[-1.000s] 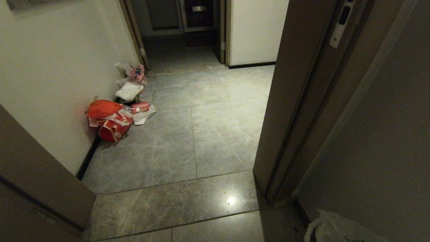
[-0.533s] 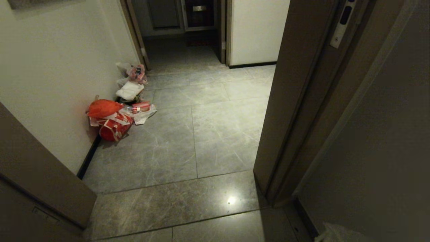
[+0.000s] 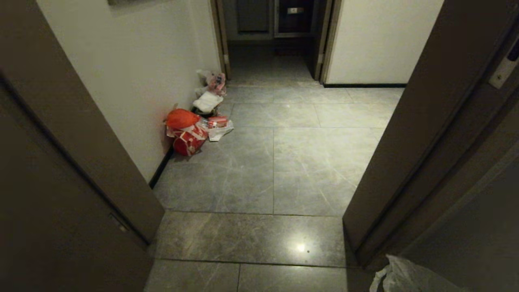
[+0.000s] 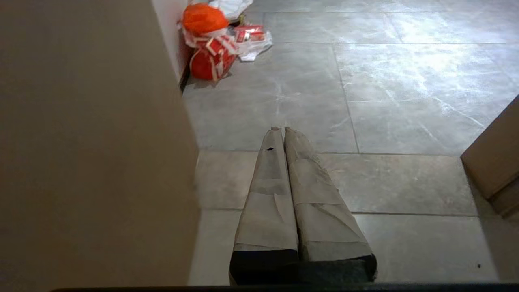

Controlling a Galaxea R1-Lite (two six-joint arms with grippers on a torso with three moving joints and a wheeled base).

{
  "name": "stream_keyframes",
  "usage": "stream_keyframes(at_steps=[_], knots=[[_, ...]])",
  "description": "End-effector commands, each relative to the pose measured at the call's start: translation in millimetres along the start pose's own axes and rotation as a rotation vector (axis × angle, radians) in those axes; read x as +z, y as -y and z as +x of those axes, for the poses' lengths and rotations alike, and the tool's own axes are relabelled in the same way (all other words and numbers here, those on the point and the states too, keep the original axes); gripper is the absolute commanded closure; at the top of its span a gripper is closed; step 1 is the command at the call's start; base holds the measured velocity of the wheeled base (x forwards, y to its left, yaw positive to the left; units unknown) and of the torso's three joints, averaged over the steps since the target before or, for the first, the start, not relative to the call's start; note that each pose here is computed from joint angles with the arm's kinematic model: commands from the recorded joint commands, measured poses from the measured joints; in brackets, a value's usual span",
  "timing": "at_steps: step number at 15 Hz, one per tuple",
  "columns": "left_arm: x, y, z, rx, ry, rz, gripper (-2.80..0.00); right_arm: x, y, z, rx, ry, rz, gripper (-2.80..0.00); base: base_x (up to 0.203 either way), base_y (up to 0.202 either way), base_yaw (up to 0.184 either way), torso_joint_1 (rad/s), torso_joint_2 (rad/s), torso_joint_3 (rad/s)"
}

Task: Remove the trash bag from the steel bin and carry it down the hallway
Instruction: Put the trash bag at the door

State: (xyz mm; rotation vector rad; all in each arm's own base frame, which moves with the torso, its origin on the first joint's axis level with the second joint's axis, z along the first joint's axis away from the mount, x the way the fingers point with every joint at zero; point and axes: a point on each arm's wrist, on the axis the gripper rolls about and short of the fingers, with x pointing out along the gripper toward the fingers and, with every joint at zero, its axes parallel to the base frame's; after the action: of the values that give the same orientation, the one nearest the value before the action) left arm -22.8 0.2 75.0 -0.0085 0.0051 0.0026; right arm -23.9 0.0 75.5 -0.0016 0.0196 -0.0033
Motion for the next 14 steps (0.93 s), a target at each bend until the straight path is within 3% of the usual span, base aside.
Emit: stream_keyframes(at_steps=[1,9,14], knots=[[-0.4,0.0,0.1,0.001,-0.001,-0.001,0.00,-0.1,0.0,0.0,0.000,0.000,0.000,0.00,0.000,0.000,0.000,0.000,0.00,0.000],[-0.5,0.0,0.1,0.001,-0.003,-0.001,0.00,-0.2,0.0,0.0,0.000,-0.002,0.005,0.00,0.000,0.000,0.000,0.000,0.00,0.000],[-0.5,0.0,0.1,0.001,-0.003,-0.004,0.00,-0.2,0.0,0.0,0.000,-0.002,0.005,0.00,0.163,0.000,0.000,0.005,0.00,0.002]])
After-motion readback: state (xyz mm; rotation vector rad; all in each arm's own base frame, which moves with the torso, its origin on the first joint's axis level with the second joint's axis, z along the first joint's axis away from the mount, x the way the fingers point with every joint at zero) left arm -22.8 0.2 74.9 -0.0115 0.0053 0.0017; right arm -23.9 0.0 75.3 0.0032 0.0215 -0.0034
